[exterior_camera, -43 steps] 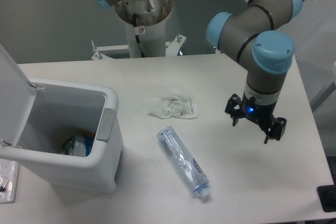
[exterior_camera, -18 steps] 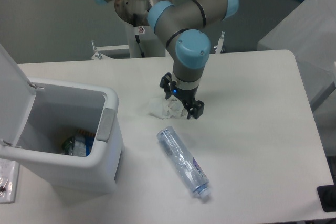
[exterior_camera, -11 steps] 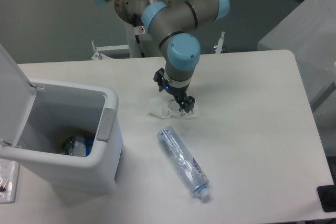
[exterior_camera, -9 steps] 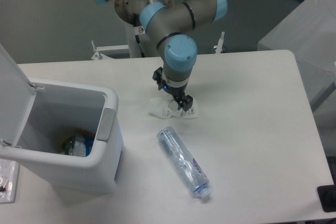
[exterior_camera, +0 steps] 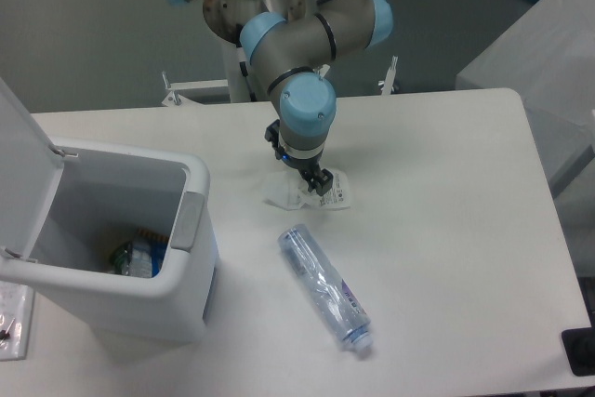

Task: Place the trash in the trash can
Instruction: 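Lower the gripper and close it on the white tissue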

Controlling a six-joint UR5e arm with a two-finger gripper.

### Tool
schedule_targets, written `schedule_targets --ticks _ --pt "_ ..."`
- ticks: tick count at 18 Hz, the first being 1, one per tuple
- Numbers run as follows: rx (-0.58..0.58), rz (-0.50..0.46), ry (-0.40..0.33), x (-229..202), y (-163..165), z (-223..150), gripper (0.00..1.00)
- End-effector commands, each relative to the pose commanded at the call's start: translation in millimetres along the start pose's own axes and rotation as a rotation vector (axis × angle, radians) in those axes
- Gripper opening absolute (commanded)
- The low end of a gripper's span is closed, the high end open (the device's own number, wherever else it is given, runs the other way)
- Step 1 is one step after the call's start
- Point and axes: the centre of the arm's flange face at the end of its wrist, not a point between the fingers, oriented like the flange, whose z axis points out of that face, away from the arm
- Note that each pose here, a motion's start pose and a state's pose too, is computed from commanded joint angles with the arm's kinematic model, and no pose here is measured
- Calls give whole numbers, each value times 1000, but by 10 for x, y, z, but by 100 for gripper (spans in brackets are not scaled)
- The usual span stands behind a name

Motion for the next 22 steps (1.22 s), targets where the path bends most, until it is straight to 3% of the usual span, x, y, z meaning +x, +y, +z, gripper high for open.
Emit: schedule_targets --ticks 5,7,12,17,22 --pt "9 0 -32 -33 -21 -130 11" --pt "16 0 -53 -93 -29 -232 1" --pt "40 -3 -103 -314 -26 -578 0" --pt "53 -18 -57 -312 60 -1035 0" --pt "193 -52 -41 -346 160 -1691 0"
